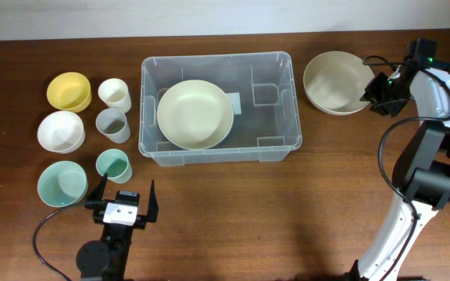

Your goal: Pack container

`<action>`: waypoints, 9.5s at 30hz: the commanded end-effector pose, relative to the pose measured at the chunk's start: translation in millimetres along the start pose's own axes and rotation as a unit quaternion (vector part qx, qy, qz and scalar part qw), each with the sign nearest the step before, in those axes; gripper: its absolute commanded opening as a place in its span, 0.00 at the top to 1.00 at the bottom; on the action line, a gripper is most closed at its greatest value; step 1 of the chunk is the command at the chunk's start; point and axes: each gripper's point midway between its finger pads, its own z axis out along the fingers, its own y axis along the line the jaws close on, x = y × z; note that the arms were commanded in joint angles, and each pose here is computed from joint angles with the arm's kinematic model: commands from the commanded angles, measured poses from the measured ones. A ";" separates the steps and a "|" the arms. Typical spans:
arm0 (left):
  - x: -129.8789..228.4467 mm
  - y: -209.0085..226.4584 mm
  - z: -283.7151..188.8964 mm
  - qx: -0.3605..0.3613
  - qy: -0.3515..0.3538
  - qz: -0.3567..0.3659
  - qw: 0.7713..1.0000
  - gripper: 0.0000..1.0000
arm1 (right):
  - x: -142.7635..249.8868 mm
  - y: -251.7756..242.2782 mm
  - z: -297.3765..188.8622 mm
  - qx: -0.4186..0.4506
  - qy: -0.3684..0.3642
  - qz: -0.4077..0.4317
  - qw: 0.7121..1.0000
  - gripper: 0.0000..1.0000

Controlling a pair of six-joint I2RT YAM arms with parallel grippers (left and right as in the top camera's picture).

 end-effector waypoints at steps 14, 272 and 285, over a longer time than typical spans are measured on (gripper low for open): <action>0.9 -0.7 -0.2 0.002 0.000 0.006 1.000 0.00 | 10.5 -13.9 26.7 0.021 0.025 0.001 0.999 0.66; 0.9 -0.7 -0.2 0.002 0.000 0.006 1.000 0.00 | 171.5 -152.0 -222.4 0.097 -0.010 0.114 0.989 0.01; 0.9 -0.7 -0.2 0.002 0.000 0.006 1.000 0.00 | 165.3 -154.6 -215.1 0.095 -0.023 0.124 0.987 0.01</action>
